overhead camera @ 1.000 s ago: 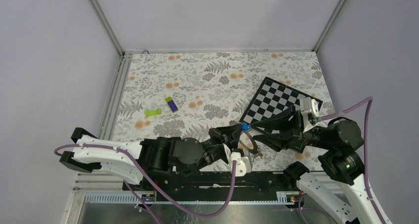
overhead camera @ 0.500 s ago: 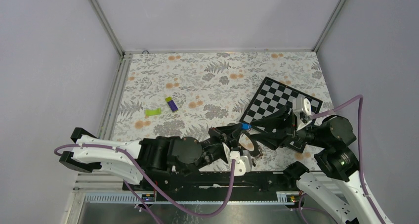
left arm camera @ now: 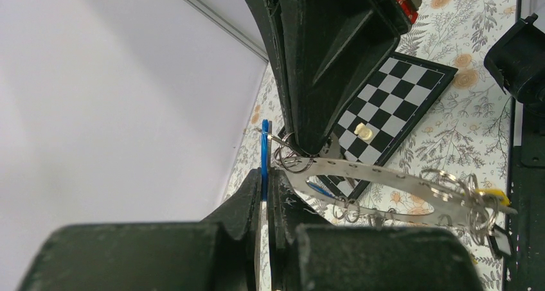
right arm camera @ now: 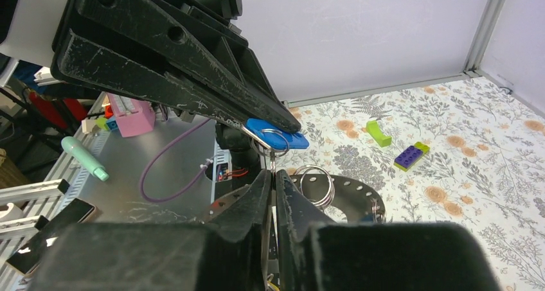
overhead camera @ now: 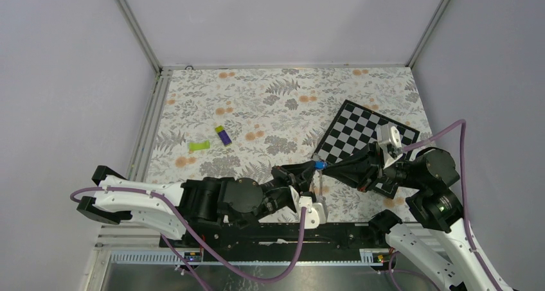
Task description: Remove the keys from the keyring
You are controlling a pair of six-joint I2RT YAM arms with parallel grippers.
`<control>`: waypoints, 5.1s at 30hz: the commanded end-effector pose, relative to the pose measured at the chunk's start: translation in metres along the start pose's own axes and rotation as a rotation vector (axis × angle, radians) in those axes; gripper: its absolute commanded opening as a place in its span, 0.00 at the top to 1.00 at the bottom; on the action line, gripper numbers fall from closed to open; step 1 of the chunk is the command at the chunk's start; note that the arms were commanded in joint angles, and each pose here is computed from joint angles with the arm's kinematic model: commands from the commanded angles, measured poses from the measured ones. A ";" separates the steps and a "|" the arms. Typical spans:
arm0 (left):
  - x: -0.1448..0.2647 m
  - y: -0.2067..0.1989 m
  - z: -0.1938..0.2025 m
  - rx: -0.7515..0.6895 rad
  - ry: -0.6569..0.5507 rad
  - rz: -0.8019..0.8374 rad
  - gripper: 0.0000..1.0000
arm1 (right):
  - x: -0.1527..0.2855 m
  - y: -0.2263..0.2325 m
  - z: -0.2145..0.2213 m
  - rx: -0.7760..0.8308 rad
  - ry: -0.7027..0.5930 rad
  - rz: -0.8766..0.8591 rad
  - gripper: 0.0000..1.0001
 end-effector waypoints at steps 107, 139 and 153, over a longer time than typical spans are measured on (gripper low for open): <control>0.068 0.065 -0.030 0.243 -0.395 -0.058 1.00 | 0.036 0.033 -0.019 0.144 -0.088 0.120 0.40; 0.066 0.065 -0.037 0.246 -0.423 -0.043 1.00 | 0.039 0.035 -0.019 0.148 -0.078 0.137 0.40; 0.079 0.073 -0.043 0.274 -0.510 -0.013 1.00 | 0.040 0.030 -0.011 0.152 -0.056 0.166 0.39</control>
Point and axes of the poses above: each gripper's point midway between its finger pads, its own x axis back along the fingers, its own y axis along the line the jaws close on, z = x × y, the point moved 9 cm from there along x, back along the fingers, and after that the axes turned 1 degree about x, right-handed, at the moved point
